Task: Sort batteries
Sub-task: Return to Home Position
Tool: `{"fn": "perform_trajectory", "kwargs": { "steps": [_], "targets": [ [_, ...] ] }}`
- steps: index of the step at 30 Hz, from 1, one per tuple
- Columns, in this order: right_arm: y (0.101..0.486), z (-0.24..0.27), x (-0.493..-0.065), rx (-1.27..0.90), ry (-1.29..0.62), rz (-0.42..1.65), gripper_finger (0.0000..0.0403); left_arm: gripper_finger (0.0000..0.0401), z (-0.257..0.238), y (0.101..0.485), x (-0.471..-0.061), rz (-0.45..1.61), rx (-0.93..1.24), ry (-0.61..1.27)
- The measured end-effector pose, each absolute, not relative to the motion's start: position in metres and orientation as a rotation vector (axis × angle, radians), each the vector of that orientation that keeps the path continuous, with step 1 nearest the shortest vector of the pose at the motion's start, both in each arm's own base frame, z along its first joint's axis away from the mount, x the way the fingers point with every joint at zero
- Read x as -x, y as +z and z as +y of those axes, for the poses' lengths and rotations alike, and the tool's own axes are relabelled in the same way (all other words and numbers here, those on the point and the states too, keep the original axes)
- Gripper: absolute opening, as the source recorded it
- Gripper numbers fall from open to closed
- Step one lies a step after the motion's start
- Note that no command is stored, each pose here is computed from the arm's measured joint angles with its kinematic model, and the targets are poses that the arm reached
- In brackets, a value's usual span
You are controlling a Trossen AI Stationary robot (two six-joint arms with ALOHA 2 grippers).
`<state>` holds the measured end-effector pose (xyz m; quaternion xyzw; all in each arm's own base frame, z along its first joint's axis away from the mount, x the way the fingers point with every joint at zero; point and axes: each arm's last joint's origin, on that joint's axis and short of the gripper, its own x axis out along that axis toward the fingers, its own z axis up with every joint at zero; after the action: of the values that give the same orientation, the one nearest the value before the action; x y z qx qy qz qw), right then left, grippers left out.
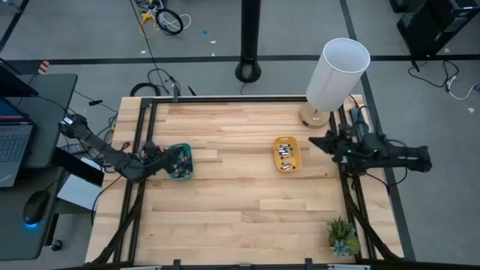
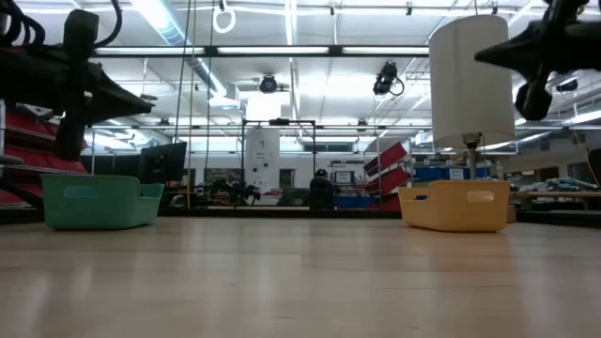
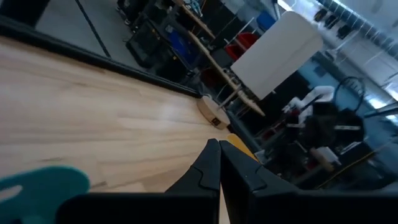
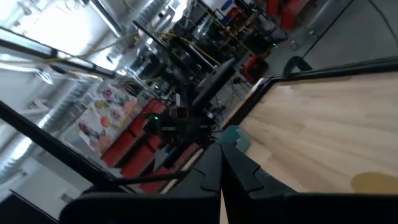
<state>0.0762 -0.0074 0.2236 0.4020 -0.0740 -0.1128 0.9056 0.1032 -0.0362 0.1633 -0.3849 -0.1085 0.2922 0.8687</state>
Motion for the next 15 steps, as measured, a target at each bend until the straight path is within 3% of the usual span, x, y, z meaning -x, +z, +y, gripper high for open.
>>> {"fn": "perform_trajectory", "kwargs": {
  "steps": [9, 15],
  "targets": [
    [0.173, -0.007, -0.095, -1.021, -0.227, -0.137, 0.0017, 0.0015, -0.037, 0.157, -0.103, -0.189, 0.814, 0.568],
    [0.171, -0.008, -0.096, -0.889, -0.275, -0.135, 0.0020, 0.0015, -0.036, 0.149, -0.102, -0.074, 0.571, 0.594]
  ]
}}
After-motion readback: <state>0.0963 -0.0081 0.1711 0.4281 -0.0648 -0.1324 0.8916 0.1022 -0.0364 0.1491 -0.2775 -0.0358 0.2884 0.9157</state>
